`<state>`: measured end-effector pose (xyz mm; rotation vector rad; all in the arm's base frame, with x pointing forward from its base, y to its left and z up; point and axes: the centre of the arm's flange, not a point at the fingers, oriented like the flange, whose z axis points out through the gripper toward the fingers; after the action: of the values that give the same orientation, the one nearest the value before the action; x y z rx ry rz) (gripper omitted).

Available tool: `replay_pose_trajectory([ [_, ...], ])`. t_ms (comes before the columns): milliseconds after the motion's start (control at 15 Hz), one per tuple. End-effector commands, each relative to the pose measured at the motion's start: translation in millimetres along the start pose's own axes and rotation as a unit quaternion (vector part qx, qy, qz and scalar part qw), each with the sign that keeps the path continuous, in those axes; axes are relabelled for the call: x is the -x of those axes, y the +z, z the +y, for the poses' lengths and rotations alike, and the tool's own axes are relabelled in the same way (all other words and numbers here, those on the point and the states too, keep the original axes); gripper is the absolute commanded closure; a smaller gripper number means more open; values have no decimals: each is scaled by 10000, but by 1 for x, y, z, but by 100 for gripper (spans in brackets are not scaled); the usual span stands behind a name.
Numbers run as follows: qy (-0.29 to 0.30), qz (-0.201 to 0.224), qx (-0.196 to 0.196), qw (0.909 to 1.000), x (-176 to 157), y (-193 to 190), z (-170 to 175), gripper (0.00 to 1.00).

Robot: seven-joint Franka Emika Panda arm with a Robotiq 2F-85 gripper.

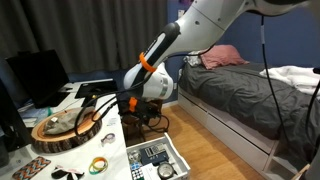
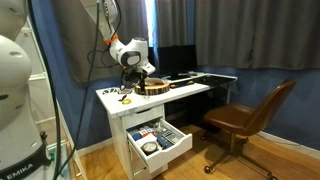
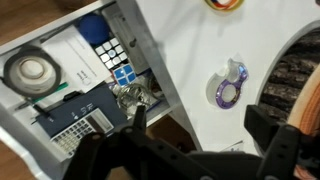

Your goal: Move the tape dispenser from the drawer to the desk

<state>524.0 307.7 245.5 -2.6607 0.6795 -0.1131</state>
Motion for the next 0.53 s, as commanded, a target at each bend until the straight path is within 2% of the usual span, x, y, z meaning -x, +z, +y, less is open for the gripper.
replay_pose_trajectory([
  [0, -686, 352, 682, 9947, 33, -67, 26, 0],
  [200, -1120, 633, 1377, 9821, 48, -86, 44, 0],
  [400, -1220, 790, 2141, 9659, 57, -95, 63, 0],
  [467, -1211, 651, 1763, 9747, 30, -73, 59, 0],
])
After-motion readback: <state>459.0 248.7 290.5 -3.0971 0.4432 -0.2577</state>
